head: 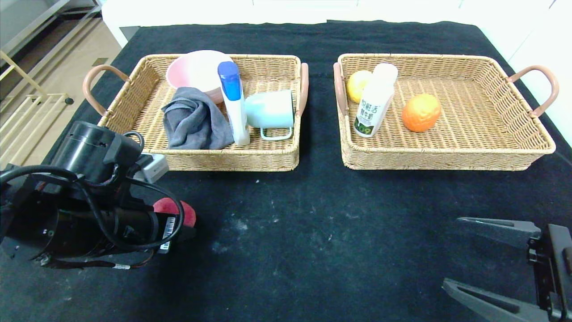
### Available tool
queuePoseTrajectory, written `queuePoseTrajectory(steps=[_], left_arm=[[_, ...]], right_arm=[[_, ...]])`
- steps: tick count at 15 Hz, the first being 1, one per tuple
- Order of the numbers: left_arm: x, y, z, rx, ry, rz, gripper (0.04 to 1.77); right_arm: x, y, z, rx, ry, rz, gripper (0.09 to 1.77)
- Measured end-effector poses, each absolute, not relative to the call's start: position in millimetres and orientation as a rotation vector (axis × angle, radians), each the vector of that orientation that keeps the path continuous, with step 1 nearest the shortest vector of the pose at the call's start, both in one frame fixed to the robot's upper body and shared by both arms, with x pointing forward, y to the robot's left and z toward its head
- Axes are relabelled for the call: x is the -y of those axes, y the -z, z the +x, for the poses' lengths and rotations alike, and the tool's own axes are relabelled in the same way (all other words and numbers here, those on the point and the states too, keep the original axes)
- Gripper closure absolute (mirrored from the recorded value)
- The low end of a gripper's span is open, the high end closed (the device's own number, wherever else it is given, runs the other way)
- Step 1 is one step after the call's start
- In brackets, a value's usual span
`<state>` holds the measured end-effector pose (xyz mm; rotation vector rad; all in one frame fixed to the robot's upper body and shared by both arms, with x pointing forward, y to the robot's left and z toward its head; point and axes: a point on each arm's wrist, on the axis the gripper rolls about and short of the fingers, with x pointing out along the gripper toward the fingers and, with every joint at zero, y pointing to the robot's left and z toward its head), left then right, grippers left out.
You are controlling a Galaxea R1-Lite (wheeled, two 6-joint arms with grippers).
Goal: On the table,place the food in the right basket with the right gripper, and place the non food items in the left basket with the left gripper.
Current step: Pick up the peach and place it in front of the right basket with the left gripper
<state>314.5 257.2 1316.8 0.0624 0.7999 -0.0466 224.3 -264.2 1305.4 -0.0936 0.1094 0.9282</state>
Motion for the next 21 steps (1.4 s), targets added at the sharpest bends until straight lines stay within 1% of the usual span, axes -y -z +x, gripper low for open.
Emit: queuePoseTrajectory(steps=[11,13,15,19,21], left_arm=[[-257.1,-1316.4,314.2,-0.804,0.050,0.063,0.78],[-256.8,-1319.6,310.6,-0.793,0.059,0.061,0.78],[-257.5,-1329.8,303.9,-0.753,0.077,0.048,0.78],[-242.3,-1348.5,284.2,-0.687,0.212,0.004,0.78],[-227.5,-1356.8,277.3,-0.675,0.327,-0.031,0.78]], right_arm=[[264.2,-1305.6,224.6,-0.109,-0.928,-0.093,0.15],[264.5,-1307.6,224.3,-0.102,-0.925,-0.091,0.15],[265.3,-1313.4,222.9,-0.085,-0.920,-0.083,0.15],[268.1,-1322.0,223.2,-0.059,-0.900,-0.066,0.15],[268.7,-1323.8,223.1,-0.050,-0.897,-0.066,0.15]])
